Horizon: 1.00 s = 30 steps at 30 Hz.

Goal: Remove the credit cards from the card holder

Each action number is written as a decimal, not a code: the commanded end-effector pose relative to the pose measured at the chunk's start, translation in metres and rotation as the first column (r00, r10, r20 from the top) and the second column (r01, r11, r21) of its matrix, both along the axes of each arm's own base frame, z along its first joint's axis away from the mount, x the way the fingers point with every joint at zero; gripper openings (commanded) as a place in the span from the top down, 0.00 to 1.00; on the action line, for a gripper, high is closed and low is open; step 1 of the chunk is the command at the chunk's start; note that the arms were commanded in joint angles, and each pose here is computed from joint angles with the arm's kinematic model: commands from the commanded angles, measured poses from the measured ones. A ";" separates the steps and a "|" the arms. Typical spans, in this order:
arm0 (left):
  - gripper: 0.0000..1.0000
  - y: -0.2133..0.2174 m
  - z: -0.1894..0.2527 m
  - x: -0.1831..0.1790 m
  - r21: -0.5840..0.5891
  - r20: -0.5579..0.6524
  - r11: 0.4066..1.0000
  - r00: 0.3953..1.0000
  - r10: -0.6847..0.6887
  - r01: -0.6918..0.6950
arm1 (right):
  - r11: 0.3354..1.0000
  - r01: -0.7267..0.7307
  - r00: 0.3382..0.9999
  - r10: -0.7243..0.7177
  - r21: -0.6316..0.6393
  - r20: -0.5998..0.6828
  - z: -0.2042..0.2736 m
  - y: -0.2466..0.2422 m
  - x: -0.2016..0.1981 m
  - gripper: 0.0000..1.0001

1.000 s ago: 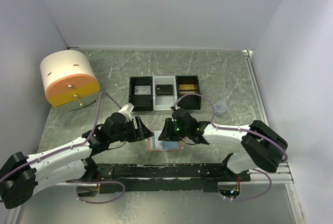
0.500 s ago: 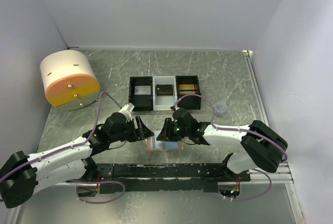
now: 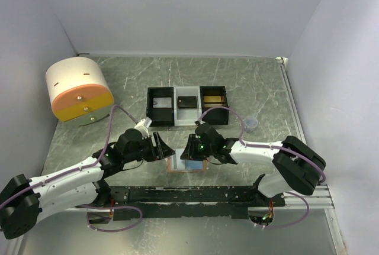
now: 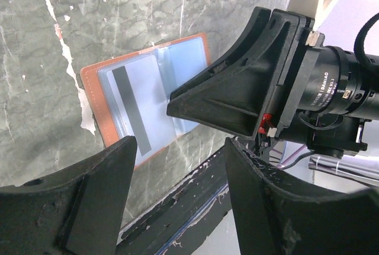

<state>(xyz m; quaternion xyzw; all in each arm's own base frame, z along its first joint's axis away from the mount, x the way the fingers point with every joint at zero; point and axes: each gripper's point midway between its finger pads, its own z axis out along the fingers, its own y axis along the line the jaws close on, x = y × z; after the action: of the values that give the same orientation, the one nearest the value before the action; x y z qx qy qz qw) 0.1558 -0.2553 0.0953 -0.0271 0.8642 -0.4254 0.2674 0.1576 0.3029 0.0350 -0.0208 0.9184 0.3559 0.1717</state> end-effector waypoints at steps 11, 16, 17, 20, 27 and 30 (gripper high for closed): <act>0.35 -0.012 -0.003 -0.006 -0.015 -0.007 0.997 0.997 -0.076 0.076 | 0.992 0.042 0.998 -0.047 -0.119 -0.043 -0.042 -0.026 -0.006 0.86; 0.38 -0.014 -0.013 -0.007 0.008 -0.028 0.996 0.996 -0.087 0.087 | 0.997 0.044 0.998 -0.047 -0.061 -0.041 -0.040 -0.026 -0.012 1.00; 0.39 -0.013 -0.015 -0.008 0.014 -0.032 0.996 0.996 -0.087 0.087 | 0.998 0.041 0.998 -0.044 -0.055 -0.047 -0.041 -0.025 -0.013 1.00; 0.39 -0.013 -0.018 -0.009 0.018 -0.041 0.996 0.996 -0.085 0.086 | 0.998 0.042 0.998 -0.044 -0.054 -0.046 -0.039 -0.023 -0.012 1.00; 0.42 0.008 -0.013 0.000 0.042 -0.009 0.997 0.998 0.065 -0.064 | 0.997 -0.056 0.996 0.059 -0.051 0.073 0.002 -0.005 -0.005 0.78; 0.41 0.022 -0.003 0.005 0.047 0.024 0.990 0.991 0.132 -0.133 | 0.985 -0.081 0.988 0.100 -0.154 0.117 0.005 -0.002 -0.002 0.69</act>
<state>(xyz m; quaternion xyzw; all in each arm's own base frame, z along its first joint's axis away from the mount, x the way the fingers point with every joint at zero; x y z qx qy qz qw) 0.1503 -0.2521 0.0873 -0.0342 0.8709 -0.4135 0.2634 0.1506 0.3001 0.0306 -0.0495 0.9192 0.3445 0.1841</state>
